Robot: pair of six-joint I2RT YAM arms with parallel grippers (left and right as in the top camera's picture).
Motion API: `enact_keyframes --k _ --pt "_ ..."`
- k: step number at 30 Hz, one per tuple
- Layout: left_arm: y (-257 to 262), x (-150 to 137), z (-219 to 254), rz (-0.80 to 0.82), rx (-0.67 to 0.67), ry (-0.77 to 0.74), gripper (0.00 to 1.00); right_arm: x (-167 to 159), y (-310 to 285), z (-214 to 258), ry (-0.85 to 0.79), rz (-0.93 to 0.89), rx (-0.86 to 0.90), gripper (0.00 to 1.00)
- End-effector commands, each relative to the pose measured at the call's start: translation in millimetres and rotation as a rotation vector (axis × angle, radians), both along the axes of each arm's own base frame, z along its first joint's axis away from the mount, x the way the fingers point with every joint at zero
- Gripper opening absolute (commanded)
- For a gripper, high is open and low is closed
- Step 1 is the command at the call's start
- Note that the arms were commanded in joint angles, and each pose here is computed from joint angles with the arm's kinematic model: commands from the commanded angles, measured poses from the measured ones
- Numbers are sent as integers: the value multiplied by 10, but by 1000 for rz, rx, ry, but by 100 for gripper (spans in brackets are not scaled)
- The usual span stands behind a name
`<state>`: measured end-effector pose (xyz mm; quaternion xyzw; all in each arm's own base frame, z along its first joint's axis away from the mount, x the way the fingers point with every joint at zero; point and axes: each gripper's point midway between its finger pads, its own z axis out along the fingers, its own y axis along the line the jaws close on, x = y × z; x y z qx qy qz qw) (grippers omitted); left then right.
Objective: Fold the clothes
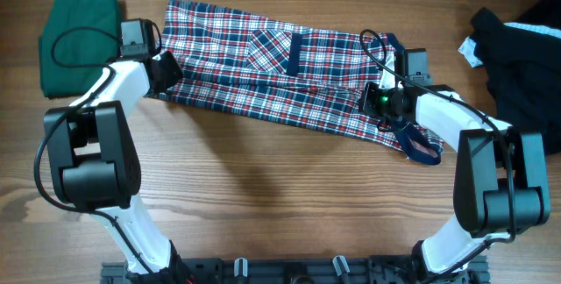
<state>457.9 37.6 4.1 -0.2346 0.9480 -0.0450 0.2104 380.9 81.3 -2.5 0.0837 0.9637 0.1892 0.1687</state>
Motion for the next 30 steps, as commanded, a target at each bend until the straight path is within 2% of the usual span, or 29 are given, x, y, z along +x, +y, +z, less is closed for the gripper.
enact_keyframes --k 1,19,25,30 --pt "-26 123 -65 -16 4 -39 4 -117 -43 -246 71 -11 -28 4" --pt "27 753 398 -15 33 -358 4 -143 -47 -255 82 -11 -30 4" --pt "5 795 356 -19 32 -370 4 -176 -48 -266 97 -11 -30 4" --pt "-15 714 140 -3 7 -309 4 -183 -48 -268 103 -18 -28 4"
